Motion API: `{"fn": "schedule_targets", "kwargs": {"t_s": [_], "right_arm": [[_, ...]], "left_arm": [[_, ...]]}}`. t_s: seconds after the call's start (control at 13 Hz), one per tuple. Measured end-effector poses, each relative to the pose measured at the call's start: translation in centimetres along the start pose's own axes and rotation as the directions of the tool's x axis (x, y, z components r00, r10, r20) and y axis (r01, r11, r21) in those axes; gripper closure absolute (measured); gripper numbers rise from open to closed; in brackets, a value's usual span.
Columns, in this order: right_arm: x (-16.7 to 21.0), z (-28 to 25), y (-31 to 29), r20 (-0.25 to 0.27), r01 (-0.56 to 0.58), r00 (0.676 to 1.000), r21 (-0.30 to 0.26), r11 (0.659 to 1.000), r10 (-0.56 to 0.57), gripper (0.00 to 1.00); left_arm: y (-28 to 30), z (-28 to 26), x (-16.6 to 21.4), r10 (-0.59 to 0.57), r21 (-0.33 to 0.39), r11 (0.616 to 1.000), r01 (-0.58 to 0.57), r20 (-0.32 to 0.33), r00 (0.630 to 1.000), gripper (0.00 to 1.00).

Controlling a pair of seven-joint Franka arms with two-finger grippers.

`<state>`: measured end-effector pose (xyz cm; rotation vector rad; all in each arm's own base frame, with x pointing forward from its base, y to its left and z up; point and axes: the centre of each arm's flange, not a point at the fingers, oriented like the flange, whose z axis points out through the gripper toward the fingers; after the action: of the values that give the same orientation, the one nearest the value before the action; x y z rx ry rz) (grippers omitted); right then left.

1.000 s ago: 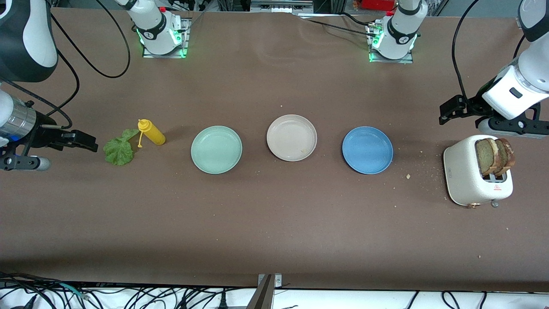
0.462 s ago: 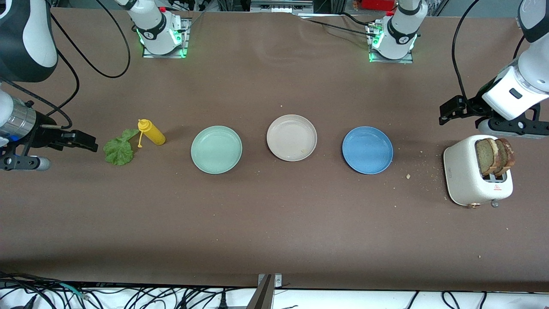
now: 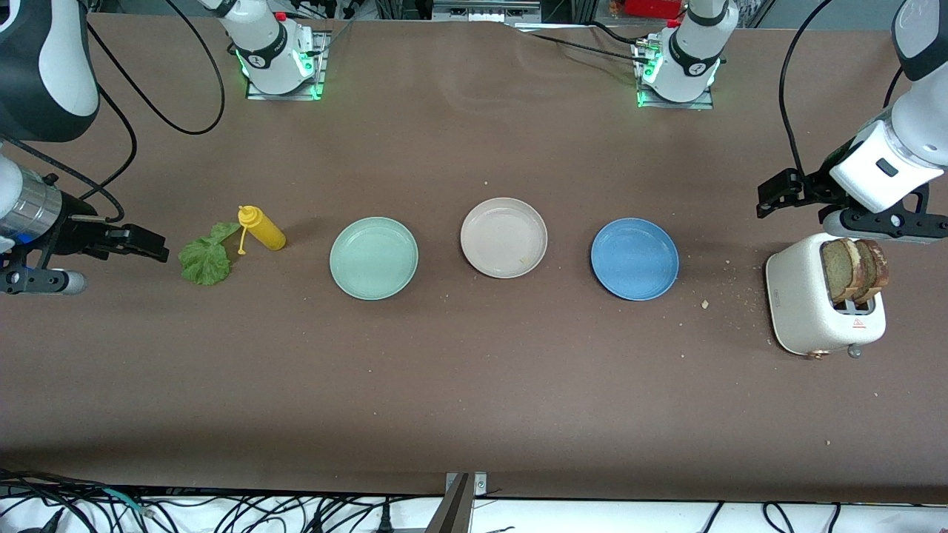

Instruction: Make sandwich in beige plate with both arms

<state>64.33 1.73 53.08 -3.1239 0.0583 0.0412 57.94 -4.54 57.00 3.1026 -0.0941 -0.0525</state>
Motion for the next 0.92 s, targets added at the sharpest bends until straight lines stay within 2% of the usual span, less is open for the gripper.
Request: {"fn": "schedule_targets", "kwargs": {"t_s": [0.38, 0.62, 0.92], "right_arm": [[0.0, 0.0, 0.1, 0.000, -0.001, 1.000, 0.000, 1.000, 0.001, 0.00], [0.0, 0.0, 0.1, 0.000, -0.001, 1.000, 0.000, 1.000, 0.001, 0.00], [0.0, 0.0, 0.1, 0.000, -0.001, 1.000, 0.000, 1.000, 0.001, 0.00]], "left_arm": [[-1.5, 0.6, 0.1, -0.024, 0.000, 1.000, 0.024, 0.019, 1.000, 0.00], [-3.7, 1.8, 0.6, -0.039, 0.047, 0.998, 0.037, 0.038, 0.999, 0.00], [-5.4, 2.5, 1.0, -0.030, 0.054, 0.998, 0.028, 0.046, 0.998, 0.00]]}}
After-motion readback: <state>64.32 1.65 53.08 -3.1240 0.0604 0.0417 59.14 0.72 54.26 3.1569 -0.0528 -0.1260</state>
